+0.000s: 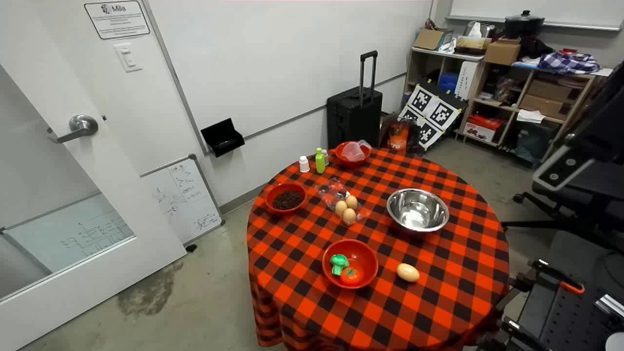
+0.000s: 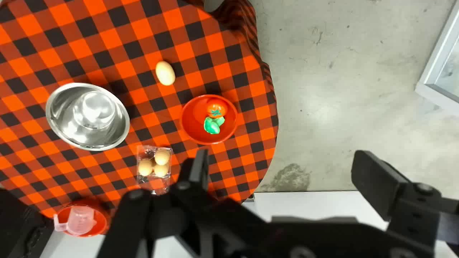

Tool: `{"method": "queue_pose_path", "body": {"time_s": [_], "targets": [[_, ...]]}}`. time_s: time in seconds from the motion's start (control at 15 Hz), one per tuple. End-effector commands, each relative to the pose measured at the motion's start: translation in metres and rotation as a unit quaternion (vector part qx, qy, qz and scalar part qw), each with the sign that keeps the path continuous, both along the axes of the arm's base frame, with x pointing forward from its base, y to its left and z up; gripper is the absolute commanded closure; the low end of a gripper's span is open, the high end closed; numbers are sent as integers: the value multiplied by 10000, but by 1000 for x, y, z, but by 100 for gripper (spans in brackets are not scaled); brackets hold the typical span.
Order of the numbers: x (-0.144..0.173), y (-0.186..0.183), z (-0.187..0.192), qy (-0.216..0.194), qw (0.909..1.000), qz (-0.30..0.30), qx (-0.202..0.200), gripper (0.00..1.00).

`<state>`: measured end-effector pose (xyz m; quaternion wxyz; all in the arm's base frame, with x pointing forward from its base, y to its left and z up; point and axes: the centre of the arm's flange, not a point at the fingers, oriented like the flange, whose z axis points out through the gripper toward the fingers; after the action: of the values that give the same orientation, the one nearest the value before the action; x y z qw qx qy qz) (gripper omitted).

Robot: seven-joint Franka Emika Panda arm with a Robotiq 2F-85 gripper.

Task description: Pick up the tomato plush toy and put it on the table

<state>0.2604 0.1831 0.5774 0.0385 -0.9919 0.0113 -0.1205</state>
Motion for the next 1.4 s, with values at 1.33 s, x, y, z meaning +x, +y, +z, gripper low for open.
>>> {"method": "queue_pose_path", "body": {"time_s": [1.33], "targets": [[123,-42,-114,968,9945,-400,10,0]]}}
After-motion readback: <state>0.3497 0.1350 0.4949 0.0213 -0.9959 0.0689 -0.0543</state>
